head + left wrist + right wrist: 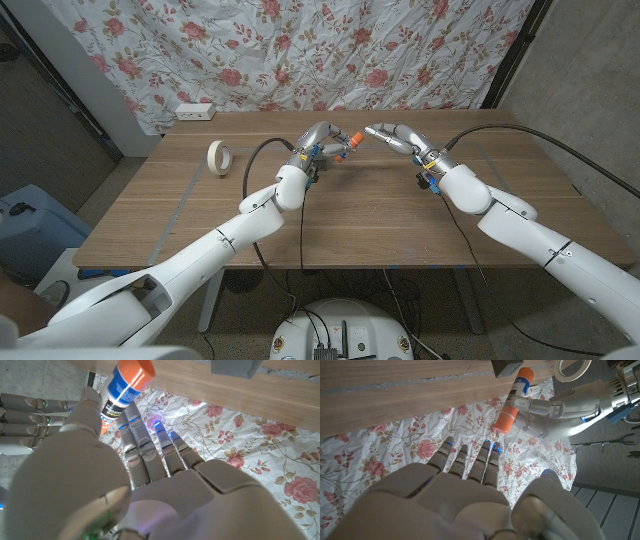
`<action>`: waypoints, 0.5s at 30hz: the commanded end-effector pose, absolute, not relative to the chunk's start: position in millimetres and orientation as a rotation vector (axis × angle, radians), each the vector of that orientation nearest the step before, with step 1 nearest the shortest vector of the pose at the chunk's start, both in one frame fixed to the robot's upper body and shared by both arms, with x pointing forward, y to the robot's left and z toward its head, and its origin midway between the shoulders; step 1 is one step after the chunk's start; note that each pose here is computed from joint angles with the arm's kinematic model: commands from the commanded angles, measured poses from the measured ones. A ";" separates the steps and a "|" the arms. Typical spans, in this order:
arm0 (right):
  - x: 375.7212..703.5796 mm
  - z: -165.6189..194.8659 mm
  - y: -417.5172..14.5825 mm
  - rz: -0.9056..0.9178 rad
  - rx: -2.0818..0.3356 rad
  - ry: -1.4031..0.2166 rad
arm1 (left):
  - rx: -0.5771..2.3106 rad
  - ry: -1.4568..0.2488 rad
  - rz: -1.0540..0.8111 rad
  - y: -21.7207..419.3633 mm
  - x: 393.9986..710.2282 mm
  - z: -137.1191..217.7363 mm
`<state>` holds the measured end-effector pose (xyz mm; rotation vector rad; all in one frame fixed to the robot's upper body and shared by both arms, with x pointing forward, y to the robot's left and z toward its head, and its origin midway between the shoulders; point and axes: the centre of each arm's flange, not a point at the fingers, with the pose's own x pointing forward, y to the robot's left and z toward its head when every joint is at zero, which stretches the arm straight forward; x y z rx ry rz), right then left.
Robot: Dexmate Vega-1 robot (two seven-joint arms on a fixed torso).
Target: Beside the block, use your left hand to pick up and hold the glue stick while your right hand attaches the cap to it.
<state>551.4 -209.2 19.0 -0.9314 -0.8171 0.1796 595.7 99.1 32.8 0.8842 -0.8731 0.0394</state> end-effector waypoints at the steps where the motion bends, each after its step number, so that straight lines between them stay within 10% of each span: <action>1: 554.0 22.5 -218.9 0.161 -0.906 -0.814 | 0.913 -0.866 0.033 106.2 591.5 34.0; 15: 564.1 24.3 -230.2 0.166 -0.837 -0.792 | 0.980 -0.861 0.025 116.0 587.6 39.3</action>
